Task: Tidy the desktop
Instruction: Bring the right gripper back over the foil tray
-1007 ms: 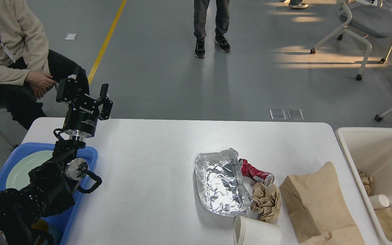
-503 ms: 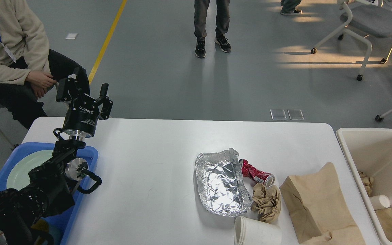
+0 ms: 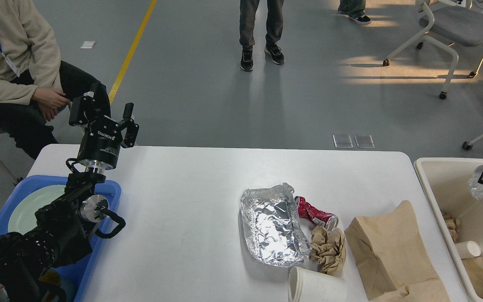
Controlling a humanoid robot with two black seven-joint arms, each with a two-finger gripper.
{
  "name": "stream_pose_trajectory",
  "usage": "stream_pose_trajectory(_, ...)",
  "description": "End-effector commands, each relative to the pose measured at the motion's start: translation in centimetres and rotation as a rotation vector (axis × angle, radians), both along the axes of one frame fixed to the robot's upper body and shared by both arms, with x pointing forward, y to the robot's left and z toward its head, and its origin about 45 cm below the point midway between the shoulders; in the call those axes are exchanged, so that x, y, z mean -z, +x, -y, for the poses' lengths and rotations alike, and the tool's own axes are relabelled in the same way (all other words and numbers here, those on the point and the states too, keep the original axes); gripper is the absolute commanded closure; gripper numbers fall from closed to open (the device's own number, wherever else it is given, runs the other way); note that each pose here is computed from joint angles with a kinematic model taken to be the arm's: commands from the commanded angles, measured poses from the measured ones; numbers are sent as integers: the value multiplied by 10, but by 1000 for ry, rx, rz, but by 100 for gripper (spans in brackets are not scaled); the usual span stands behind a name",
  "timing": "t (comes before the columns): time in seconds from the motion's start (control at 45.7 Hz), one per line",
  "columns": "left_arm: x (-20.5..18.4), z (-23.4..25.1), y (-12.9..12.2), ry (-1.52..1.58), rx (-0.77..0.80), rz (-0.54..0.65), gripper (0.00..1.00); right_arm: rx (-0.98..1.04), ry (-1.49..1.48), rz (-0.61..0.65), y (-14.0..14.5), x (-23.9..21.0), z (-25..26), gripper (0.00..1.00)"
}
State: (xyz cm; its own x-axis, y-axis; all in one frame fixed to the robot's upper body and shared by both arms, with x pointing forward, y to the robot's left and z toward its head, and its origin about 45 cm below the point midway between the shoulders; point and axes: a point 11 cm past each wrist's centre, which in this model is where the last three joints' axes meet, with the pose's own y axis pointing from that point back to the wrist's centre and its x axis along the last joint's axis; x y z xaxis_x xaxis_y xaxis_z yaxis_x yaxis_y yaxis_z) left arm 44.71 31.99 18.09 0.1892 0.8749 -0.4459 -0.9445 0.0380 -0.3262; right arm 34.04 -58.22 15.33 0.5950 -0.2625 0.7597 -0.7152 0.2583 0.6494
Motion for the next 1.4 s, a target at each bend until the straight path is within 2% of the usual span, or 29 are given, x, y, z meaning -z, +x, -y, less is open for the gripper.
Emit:
stream_pose_trajectory(0.0, 0, 0, 0, -1, 0, 1, 4, 3, 5, -5, -1, 0, 0, 16)
stream_pose_trajectory(0.066, 0, 0, 0, -1, 0, -1, 4, 2, 15, -16, -1, 2, -2, 1)
stream_pose_trajectory(0.088, 0, 0, 0, 0, 1, 0, 4, 1, 17, -23, -1, 2, -3, 0)
stream_pose_trajectory(0.219, 0, 0, 0, 0, 0, 0, 4, 5, 44, -55, -6, 7, -6, 0)
stream_pose_trajectory(0.328, 0, 0, 0, 1, -1, 0, 4, -2, 53, -99, 0, -10, -5, 0)
stream_pose_trajectory(0.679, 0, 0, 0, -1, 0, 1, 4, -48, 132, -241, 54, -131, -45, 0)
stream_pose_trajectory(1.007, 0, 0, 0, -1, 0, 1, 4, -280, 116, -304, 120, -211, -175, 0)
stream_pose_trajectory(1.226, 0, 0, 0, 0, 1, 0, 4, -459, 92, -352, 134, -248, -279, 0)
stream_pose_trajectory(1.379, 0, 1, 0, -1, 2, 0, 4, -578, 76, -402, 129, -241, -342, 0)
